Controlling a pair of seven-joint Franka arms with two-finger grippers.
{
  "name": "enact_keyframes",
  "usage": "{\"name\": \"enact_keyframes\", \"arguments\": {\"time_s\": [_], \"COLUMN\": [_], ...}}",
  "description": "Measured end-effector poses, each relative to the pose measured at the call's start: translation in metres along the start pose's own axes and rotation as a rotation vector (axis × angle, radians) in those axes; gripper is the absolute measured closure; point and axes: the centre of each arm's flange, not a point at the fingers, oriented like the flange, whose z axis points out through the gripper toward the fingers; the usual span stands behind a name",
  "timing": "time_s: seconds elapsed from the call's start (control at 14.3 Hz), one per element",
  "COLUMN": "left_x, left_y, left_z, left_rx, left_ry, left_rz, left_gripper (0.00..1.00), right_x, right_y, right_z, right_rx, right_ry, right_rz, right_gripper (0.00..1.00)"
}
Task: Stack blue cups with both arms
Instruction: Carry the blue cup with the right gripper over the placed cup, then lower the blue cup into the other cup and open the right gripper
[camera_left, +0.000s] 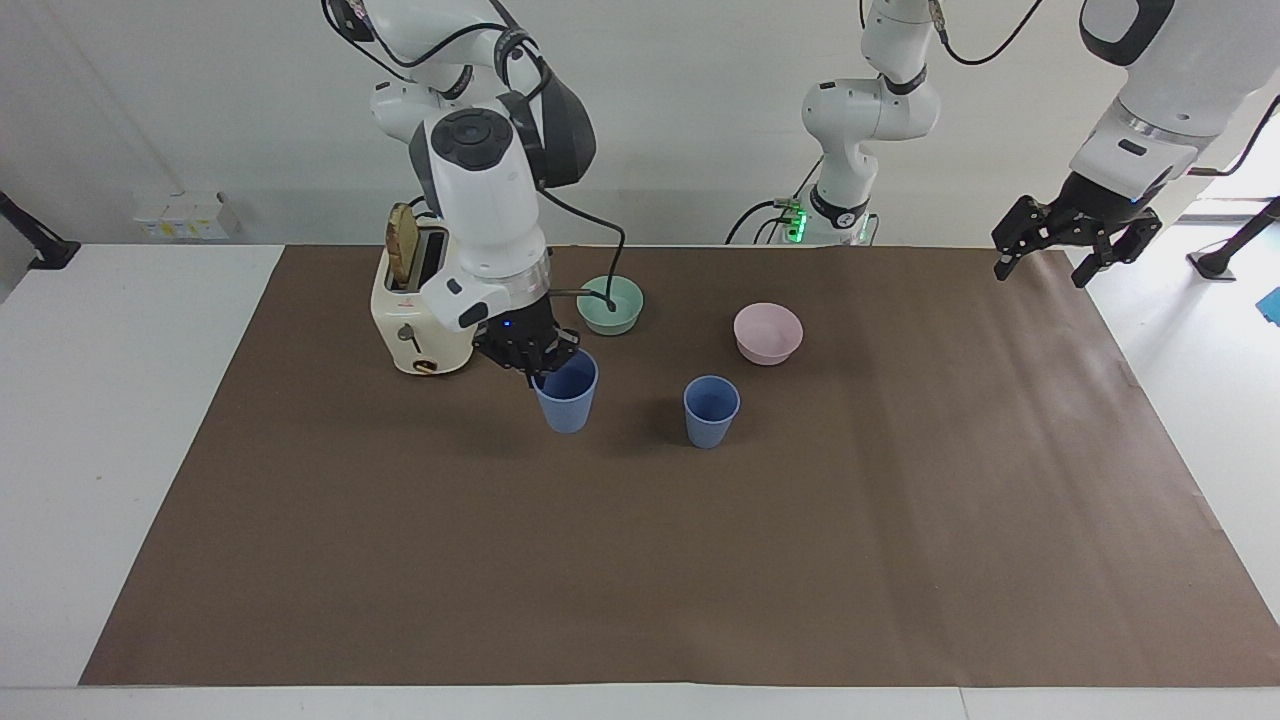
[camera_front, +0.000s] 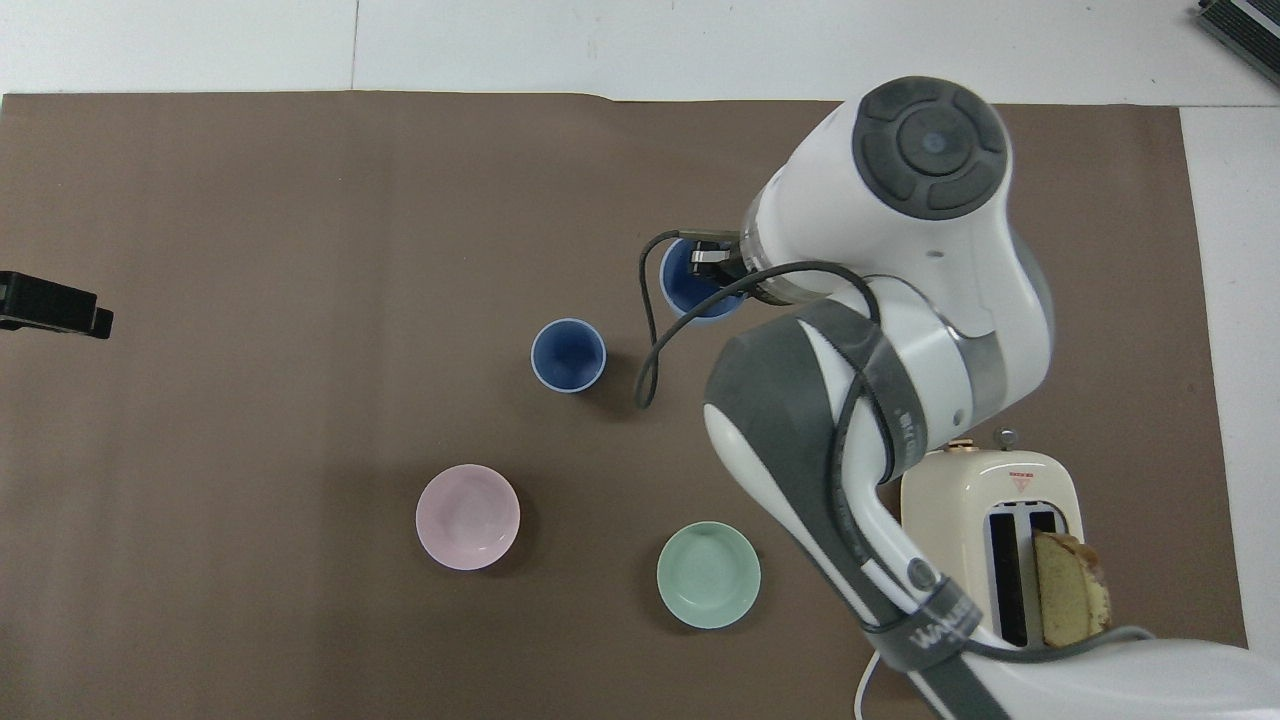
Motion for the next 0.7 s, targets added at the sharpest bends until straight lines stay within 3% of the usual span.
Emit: {"name": "enact_keyframes", "arguments": {"time_s": [0.35,0.7], "left_x": [0.000,0.000], "left_y": [0.000,0.002], "left_z": [-0.001,0.000], "left_rx": [0.000,0.000], "left_ry": [0.000,0.000], "left_rz": [0.001,0.003], "left_gripper": [0.00,0.00], "right_x": [-0.055,-0.064], "right_y": [-0.103,-0.123], "right_z": [0.005,0.034], "right_rx": [0.043,0.008], "right_ry": [0.006,-0.007], "right_rz": [0.025,0.008], "right_gripper": [0.96,0.96]}}
